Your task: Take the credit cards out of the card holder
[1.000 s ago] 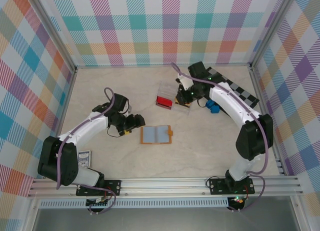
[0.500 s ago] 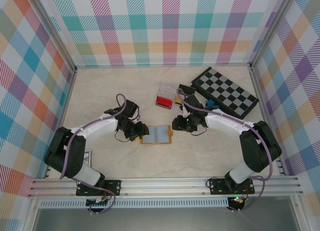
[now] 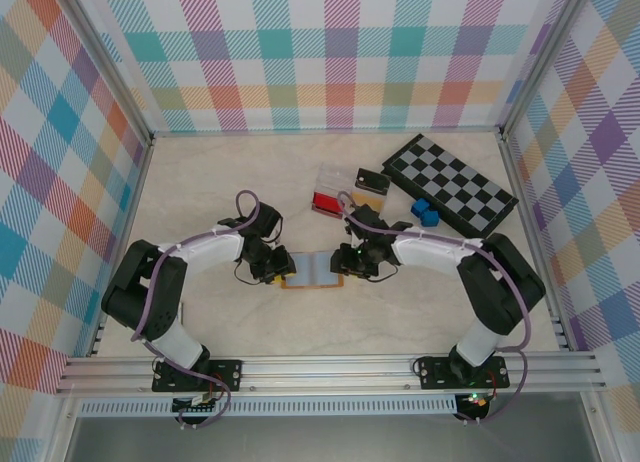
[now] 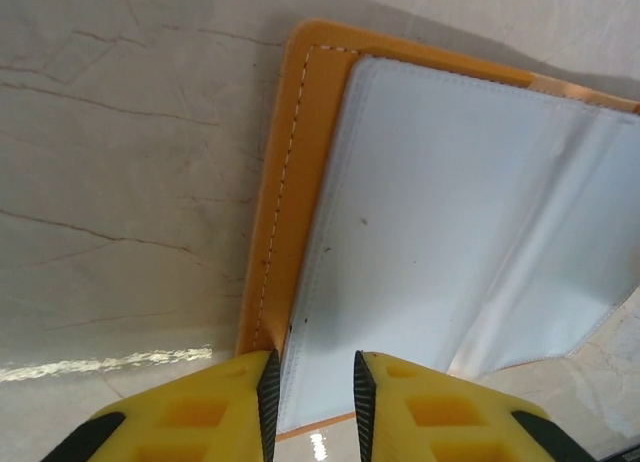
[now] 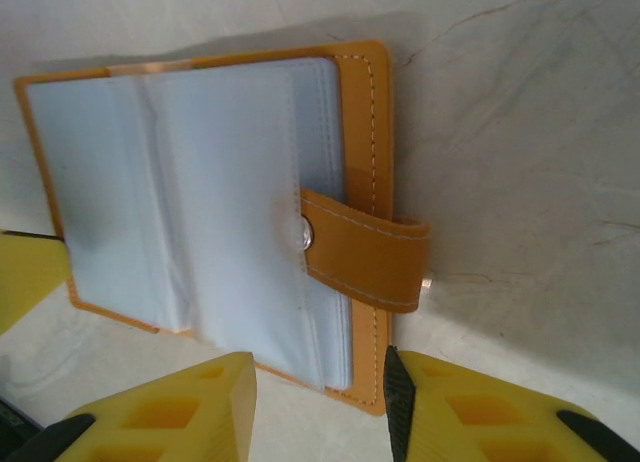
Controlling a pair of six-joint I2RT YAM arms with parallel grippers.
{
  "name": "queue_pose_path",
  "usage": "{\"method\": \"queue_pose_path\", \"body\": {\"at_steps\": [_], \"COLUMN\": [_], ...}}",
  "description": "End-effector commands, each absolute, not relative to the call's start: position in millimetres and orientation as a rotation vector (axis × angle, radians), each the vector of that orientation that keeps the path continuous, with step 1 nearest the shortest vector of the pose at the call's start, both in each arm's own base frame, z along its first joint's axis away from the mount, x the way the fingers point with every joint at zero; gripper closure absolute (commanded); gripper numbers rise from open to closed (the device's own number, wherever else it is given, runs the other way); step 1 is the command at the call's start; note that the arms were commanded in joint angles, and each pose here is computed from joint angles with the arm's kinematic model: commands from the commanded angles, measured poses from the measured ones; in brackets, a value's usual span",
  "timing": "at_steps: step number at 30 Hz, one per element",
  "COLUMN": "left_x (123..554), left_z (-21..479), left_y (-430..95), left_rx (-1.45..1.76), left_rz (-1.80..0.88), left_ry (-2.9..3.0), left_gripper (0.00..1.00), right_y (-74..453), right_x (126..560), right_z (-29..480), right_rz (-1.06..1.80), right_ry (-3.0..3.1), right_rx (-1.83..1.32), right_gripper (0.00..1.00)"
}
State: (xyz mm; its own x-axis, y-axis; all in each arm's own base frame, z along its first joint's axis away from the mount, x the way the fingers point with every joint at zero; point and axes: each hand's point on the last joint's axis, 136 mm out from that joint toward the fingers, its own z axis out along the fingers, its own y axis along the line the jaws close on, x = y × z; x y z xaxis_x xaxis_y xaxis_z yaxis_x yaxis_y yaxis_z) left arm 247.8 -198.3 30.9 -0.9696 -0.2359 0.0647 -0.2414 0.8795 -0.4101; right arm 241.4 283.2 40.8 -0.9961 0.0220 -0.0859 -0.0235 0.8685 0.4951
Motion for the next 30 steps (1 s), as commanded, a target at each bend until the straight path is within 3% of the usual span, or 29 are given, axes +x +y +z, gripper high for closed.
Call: {"method": "queue_pose_path", "body": {"at_steps": [1, 8, 16, 24, 30], "left_x": [256, 255, 255, 258, 261], "left_z": [33, 29, 27, 36, 41], "left_y": [-205, -205, -212, -230, -229], "left_rx": [0.376, 0.374, 0.358, 0.292, 0.273], "left_rz": [0.679, 0.676, 0.715, 0.872, 0.857], "left_ry": [-3.045, -3.033, -3.009, -2.971, -2.994], "left_gripper": [0.73, 0.78, 0.84, 0.96, 0.97], "right_y": [299, 305, 305, 312, 312], "right_x": [243, 238, 236, 235, 237], "right_z": [44, 34, 17, 13, 26], "right_rz": [0.826, 0.824, 0.779, 0.798, 0.809], "right_ry": [2.961, 2.994, 3.049, 3.054, 3.016], "right_rx": [-0.036, -0.066, -0.068, -0.095, -0.121], "right_gripper": [0.62, 0.74, 0.76, 0.87, 0.88]}}
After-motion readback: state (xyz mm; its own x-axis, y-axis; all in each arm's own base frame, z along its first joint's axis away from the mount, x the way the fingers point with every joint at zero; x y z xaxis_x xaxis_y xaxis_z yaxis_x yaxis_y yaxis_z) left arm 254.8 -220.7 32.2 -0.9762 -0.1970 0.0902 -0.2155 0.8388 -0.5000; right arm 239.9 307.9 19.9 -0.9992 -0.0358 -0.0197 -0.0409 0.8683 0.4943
